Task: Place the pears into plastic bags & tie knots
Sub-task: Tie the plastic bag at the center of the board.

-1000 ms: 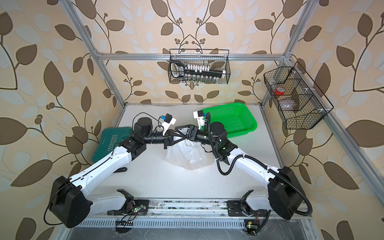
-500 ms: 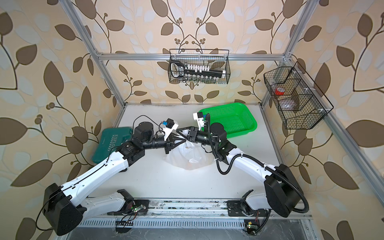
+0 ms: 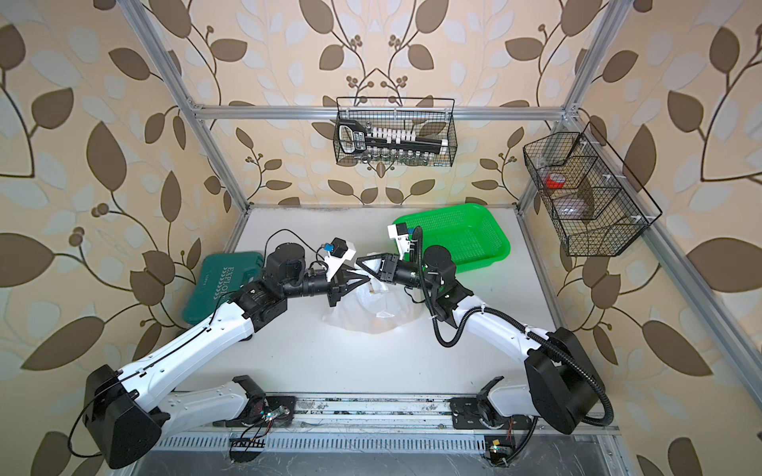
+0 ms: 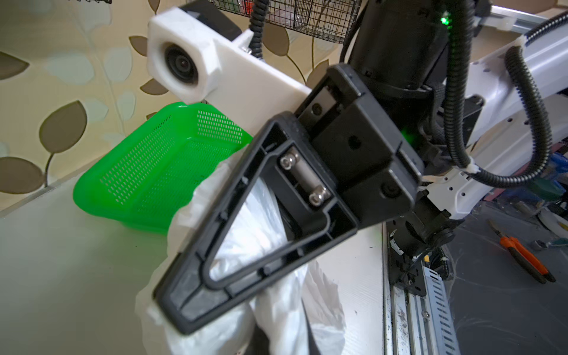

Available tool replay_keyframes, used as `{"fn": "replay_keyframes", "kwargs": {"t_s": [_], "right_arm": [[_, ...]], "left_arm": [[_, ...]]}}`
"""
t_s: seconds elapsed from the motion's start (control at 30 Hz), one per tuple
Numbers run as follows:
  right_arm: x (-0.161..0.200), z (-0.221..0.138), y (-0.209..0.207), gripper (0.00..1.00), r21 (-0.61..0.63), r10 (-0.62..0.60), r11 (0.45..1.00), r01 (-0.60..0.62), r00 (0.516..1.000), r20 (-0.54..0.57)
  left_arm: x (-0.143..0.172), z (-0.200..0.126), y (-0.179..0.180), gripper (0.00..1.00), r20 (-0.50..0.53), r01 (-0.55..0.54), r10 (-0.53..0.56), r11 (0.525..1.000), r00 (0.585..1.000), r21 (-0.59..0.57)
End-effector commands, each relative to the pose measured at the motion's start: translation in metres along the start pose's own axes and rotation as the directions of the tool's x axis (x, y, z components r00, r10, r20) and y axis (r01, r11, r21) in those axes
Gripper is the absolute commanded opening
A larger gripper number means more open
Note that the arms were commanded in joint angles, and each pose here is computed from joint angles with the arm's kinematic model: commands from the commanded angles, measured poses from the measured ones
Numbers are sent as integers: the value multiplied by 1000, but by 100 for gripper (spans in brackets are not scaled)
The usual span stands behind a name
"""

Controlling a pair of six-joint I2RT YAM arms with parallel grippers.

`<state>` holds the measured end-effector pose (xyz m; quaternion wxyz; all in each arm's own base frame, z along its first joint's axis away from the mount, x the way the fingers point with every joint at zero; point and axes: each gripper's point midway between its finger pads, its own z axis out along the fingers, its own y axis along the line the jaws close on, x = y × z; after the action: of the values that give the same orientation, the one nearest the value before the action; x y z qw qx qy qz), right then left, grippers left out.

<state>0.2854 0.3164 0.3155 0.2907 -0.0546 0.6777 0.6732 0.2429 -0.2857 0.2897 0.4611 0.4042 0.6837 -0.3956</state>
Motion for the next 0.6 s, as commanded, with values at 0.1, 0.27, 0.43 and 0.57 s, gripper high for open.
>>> {"fn": "replay_keyframes", "kwargs": {"t_s": [0.1, 0.27, 0.43, 0.57], "right_arm": [[-2, -14, 36, 0, -149, -205, 969, 198, 978, -35], [-2, -29, 24, 0, -160, -277, 952, 262, 957, -82], [-4, -47, 13, 0, -191, -336, 931, 310, 934, -120], [4, -53, 18, 0, -252, -390, 904, 345, 907, -157]], "left_arm": [[-2, -14, -5, 46, -15, 5, -5, 1000, 1000, -25], [-20, -42, -12, 55, 68, 23, -17, 995, 998, -93], [-41, -71, 3, 67, 196, 103, -62, 973, 979, -206], [-48, -64, 6, 71, 183, 169, -138, 972, 973, -162]]}}
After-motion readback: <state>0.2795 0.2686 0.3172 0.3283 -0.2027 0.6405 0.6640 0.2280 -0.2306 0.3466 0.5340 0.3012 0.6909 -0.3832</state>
